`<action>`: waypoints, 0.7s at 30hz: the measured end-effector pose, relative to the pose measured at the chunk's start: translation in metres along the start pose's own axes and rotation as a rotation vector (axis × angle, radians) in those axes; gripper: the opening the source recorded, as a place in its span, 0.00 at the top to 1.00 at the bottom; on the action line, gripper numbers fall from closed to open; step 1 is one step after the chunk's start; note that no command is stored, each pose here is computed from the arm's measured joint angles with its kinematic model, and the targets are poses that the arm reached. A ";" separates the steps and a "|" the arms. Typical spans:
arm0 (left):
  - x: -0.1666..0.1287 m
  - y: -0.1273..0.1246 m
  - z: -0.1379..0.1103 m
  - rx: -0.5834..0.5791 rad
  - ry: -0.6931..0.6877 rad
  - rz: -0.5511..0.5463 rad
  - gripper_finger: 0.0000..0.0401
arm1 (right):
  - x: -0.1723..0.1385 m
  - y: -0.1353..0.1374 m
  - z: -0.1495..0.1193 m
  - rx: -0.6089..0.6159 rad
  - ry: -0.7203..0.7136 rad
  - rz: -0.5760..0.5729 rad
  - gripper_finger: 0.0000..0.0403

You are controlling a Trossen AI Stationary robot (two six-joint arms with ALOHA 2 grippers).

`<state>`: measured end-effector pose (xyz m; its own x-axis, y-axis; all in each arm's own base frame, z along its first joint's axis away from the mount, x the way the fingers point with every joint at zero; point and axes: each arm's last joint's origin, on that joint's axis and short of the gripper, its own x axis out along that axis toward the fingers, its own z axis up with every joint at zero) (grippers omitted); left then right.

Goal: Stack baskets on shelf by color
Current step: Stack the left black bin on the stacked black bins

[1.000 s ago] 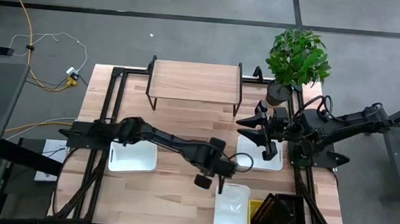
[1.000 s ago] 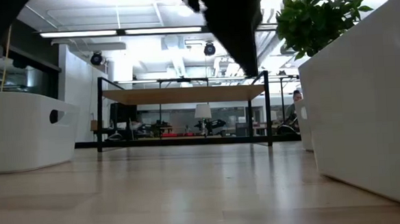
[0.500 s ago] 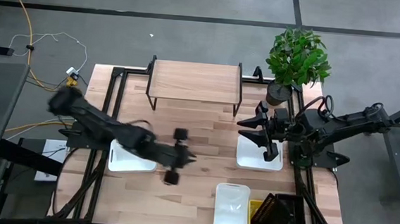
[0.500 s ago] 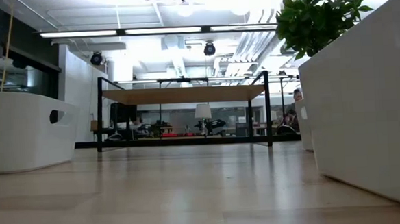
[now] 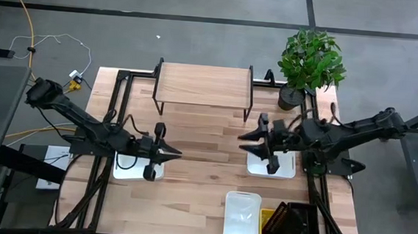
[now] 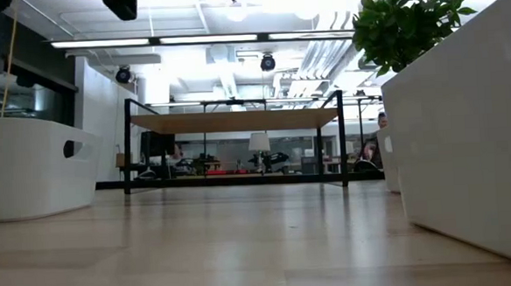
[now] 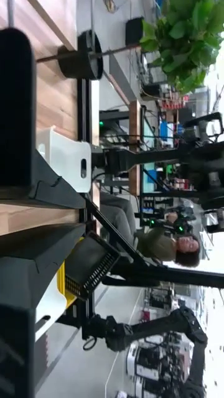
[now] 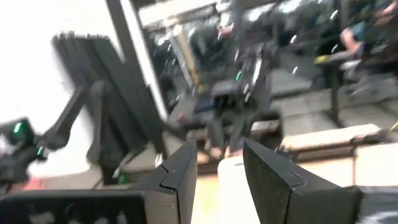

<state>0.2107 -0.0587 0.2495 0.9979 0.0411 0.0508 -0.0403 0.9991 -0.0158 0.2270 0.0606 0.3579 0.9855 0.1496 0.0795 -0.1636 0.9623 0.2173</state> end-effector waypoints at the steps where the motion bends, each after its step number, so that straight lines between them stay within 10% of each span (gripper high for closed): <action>1: 0.000 0.000 0.000 -0.002 -0.004 -0.007 0.91 | 0.004 0.000 -0.005 0.018 0.027 0.014 0.71; 11: 0.000 0.000 0.001 0.005 -0.006 -0.015 0.90 | 0.015 0.026 -0.031 0.126 0.620 -0.375 0.71; 21: -0.001 -0.002 0.000 -0.001 0.000 -0.025 0.91 | 0.006 0.062 -0.056 0.291 0.907 -0.701 0.71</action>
<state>0.2102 -0.0612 0.2494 0.9986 0.0158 0.0508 -0.0151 0.9998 -0.0151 0.2252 0.1335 0.3171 0.5162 -0.1709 -0.8392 0.5366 0.8283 0.1613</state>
